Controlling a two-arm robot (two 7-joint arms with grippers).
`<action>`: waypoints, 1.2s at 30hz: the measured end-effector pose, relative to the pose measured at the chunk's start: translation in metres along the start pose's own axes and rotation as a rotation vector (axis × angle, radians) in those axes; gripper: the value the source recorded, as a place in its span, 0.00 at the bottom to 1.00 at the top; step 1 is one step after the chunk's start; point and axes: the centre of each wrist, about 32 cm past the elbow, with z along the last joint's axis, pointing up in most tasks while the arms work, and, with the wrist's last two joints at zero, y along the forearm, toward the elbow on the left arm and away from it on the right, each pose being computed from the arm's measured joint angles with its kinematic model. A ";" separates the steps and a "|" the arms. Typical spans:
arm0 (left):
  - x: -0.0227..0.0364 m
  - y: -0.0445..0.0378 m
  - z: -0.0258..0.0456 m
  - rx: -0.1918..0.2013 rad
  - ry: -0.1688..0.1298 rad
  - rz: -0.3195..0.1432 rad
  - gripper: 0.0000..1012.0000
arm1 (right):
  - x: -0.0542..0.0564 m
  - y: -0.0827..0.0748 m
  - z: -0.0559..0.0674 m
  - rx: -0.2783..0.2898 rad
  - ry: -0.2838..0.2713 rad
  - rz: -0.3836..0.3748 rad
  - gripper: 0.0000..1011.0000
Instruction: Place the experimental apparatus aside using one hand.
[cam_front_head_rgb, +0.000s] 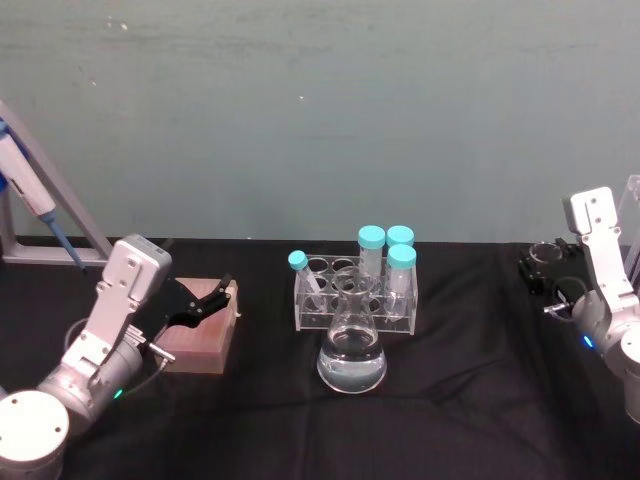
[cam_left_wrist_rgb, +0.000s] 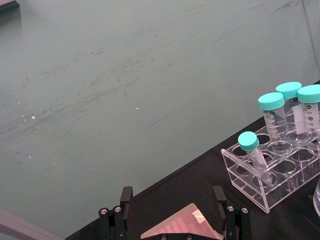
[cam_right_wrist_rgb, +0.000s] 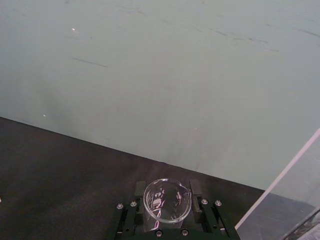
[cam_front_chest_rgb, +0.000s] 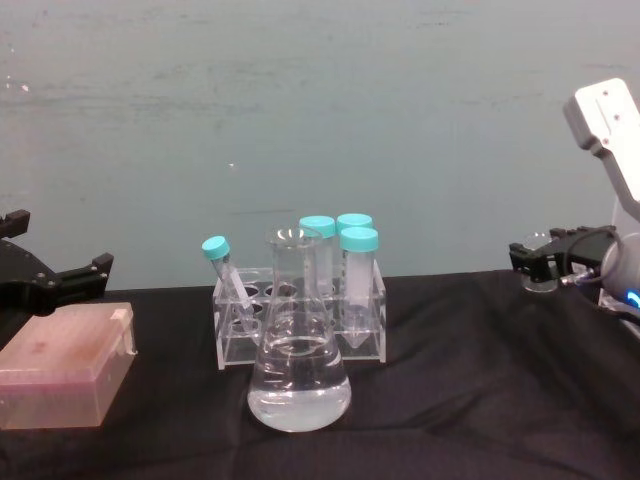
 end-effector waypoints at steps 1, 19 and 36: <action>0.0000 0.0000 0.0000 0.000 0.000 0.000 0.99 | 0.000 0.000 0.000 -0.001 0.000 -0.002 0.52; 0.0000 0.0000 0.0000 0.000 0.000 0.000 0.99 | 0.002 -0.002 -0.007 -0.037 -0.004 -0.035 0.52; 0.0000 0.0000 0.0000 0.000 0.000 0.000 0.99 | 0.006 -0.003 -0.009 -0.048 -0.009 -0.044 0.52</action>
